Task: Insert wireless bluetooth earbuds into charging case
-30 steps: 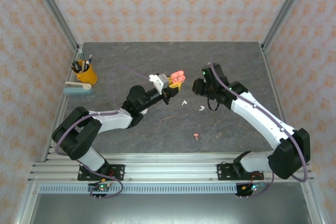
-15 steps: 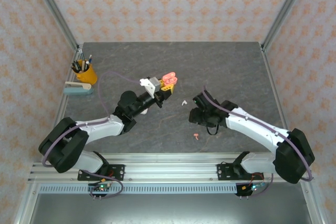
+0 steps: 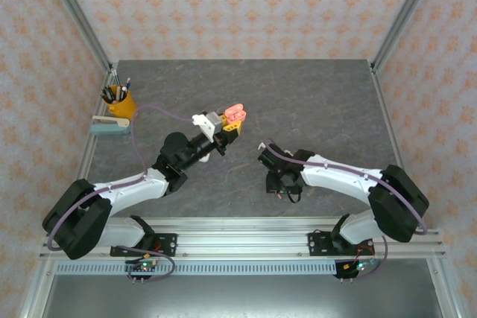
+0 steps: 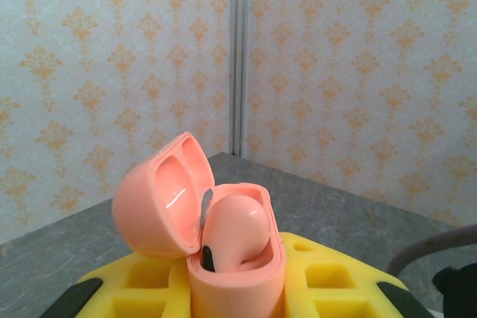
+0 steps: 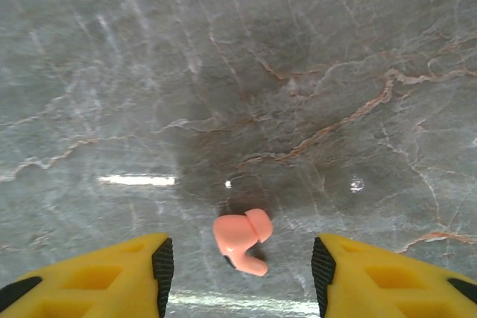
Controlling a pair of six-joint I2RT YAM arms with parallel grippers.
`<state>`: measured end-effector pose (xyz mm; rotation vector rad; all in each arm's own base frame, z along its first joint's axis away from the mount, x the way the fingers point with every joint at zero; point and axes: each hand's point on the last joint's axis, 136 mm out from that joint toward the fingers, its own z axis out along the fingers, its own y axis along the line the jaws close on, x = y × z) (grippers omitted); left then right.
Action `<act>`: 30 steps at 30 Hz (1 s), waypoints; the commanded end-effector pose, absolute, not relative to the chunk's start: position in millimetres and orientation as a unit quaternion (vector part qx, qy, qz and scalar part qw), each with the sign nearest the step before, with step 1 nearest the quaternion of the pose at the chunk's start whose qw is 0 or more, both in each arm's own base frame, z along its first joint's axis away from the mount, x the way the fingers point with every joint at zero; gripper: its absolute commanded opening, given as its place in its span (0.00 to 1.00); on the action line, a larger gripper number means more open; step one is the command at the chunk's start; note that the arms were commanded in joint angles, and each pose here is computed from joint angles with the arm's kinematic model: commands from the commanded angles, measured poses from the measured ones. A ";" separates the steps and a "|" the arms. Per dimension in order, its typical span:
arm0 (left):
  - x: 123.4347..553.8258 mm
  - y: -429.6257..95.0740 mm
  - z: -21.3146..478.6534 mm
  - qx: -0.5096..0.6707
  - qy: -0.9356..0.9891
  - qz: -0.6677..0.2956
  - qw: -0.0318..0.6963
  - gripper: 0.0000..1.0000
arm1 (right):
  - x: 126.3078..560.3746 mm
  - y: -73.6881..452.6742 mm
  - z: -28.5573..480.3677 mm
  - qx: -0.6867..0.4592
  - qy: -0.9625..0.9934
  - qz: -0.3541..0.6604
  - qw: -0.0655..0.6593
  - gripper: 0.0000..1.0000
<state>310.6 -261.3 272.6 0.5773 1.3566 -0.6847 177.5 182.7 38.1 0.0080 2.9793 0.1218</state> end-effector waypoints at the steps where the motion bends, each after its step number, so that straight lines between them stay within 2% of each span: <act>1: 312.6 -253.2 275.1 0.253 0.604 -0.290 0.698 0.00 | 180.0 177.1 29.9 -0.007 0.996 0.014 0.084 0.52; 11: 313.4 -252.7 276.9 0.254 0.601 -0.287 0.702 0.00 | 179.1 176.7 10.3 -0.016 0.998 -0.007 0.064 0.44; 17: 315.1 -252.4 277.1 0.252 0.601 -0.286 0.703 0.00 | 178.7 177.3 7.5 -0.016 0.998 -0.008 0.060 0.27; 20: 315.5 -252.8 277.0 0.251 0.601 -0.286 0.702 0.00 | 180.7 180.5 11.4 -0.014 0.998 0.001 0.066 0.22; 27: 316.1 -254.0 277.2 0.251 0.602 -0.290 0.701 0.00 | 199.9 196.5 38.2 -0.008 0.993 0.047 0.110 0.19; 30: 316.4 -254.4 276.5 0.251 0.603 -0.290 0.699 0.00 | 210.7 210.1 50.2 -0.002 0.987 0.098 0.126 0.19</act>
